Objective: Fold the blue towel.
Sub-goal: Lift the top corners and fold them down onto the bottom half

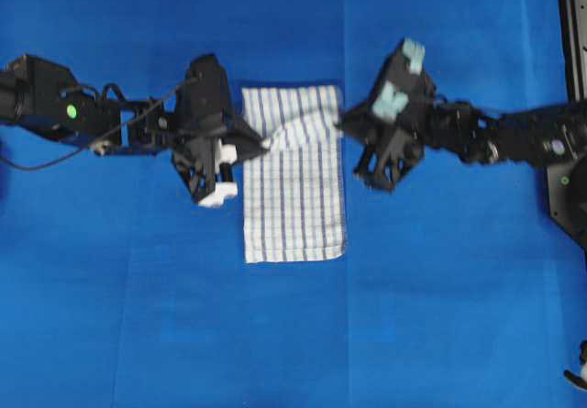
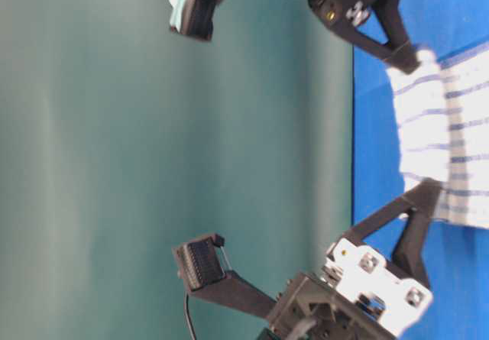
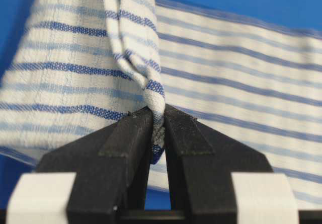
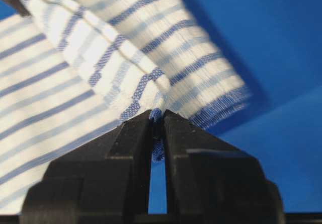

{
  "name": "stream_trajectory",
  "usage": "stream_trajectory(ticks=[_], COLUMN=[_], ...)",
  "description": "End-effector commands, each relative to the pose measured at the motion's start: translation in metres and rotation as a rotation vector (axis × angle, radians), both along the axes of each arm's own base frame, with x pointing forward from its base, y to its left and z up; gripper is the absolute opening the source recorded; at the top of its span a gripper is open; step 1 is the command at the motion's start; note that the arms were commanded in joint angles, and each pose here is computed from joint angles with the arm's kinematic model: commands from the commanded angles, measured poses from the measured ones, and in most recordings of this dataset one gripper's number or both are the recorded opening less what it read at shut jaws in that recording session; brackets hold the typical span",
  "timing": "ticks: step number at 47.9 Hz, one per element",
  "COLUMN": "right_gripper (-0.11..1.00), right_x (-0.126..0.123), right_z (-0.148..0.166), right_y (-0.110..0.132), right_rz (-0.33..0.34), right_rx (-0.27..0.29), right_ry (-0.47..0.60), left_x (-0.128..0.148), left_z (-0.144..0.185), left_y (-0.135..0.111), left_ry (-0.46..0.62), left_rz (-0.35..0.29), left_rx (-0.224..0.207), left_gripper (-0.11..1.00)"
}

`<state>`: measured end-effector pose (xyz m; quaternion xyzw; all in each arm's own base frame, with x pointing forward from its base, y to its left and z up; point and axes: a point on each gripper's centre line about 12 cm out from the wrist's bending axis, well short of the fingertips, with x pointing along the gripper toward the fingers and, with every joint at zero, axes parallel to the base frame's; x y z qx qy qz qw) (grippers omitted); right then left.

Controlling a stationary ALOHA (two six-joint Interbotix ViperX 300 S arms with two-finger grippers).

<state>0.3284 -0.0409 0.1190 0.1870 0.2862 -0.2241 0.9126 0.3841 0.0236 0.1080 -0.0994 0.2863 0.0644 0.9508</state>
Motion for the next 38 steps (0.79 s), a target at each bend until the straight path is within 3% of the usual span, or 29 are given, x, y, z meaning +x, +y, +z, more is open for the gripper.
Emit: stream_trajectory(ticks=[1,18,38], right_gripper=[0.07,0.07,0.07], right_x=[0.002,0.001,0.000], right_z=[0.010,0.009,0.008], right_y=[0.016,0.072,0.089], right_rz=[0.023,0.098,0.126], right_rx=[0.006,0.056,0.071], right_ry=[-0.043,-0.057,-0.056], left_x=[0.004,0.003,0.001], left_z=[0.014,0.017,0.015], left_y=[-0.018,-0.083,-0.090], left_ry=[-0.050,-0.074,-0.064], left_rz=[-0.036,-0.184,-0.203], left_rx=[-0.014,-0.046,-0.047], left_gripper=[0.05,0.05,0.05])
